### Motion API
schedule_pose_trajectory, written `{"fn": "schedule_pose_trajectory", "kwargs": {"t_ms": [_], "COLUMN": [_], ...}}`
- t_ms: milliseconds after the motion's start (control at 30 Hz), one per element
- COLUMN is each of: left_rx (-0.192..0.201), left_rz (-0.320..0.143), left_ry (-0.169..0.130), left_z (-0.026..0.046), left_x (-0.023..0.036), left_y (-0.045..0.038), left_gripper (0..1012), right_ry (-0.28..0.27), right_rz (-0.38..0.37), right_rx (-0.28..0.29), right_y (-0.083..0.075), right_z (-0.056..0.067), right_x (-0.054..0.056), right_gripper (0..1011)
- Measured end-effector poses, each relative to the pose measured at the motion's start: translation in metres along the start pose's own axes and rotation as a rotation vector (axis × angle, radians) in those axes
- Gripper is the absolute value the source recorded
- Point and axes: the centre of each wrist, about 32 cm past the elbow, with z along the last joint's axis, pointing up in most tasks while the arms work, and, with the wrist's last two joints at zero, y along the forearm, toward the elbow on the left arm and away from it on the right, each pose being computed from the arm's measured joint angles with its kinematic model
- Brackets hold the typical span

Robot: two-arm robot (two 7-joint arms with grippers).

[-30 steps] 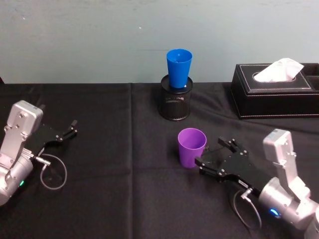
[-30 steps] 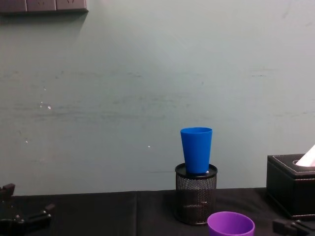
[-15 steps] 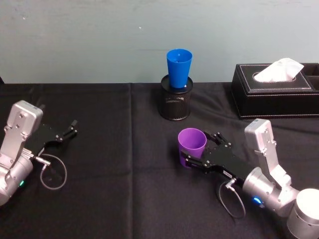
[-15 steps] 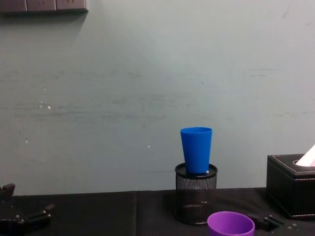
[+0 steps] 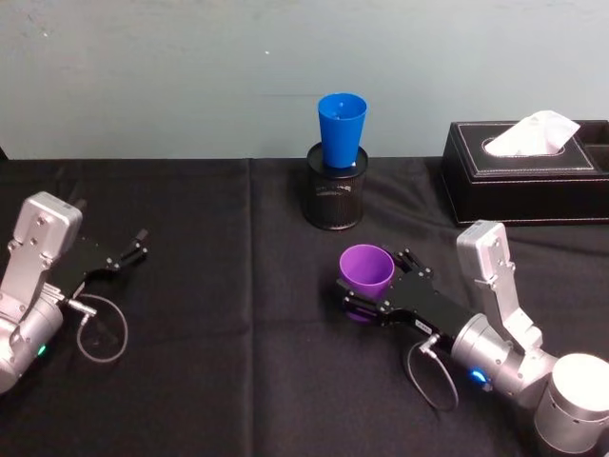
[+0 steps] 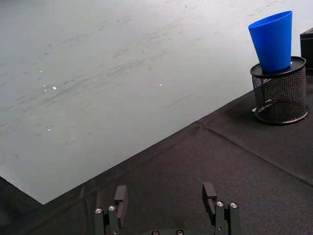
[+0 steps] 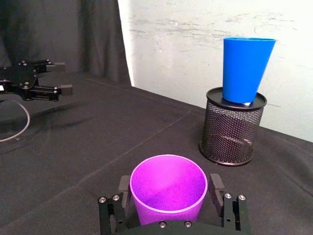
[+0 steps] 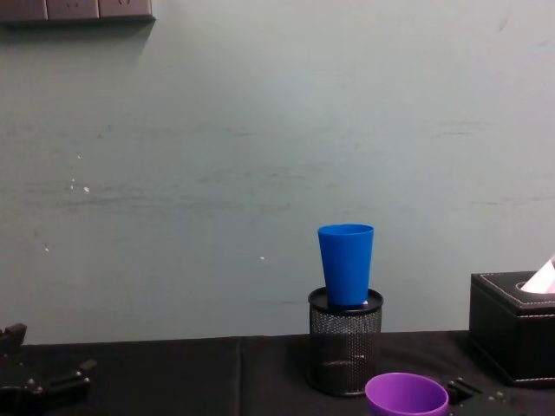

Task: Pick up one cup with a gripper and tap it against the other cup.

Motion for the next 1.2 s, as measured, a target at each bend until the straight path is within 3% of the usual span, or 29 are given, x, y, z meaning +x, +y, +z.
{"fn": "schedule_pose_trajectory", "kwargs": {"t_ms": [533,800,1200], "left_rx": [0.000,0.000,0.000], "left_rz": [0.000,0.000,0.000], "left_ry": [0.000,0.000,0.000], "left_z": [0.0000,0.0000,0.0000], "left_x": [0.0000,0.0000,0.0000], "left_y": [0.0000,0.0000,0.0000], "left_gripper": [1000,1000,1000], "right_ry": [-0.004,-0.003,-0.002], "right_rz": [-0.001,-0.001,-0.001], "right_rx": [0.003,0.003,0.003], "right_y": [0.0016,0.0016,0.0014], "right_z": [-0.0004,-0.0003,-0.0003], "right_x": [-0.0016,-0.0017,-0.0016], "right_gripper": [1003,817,746]}}
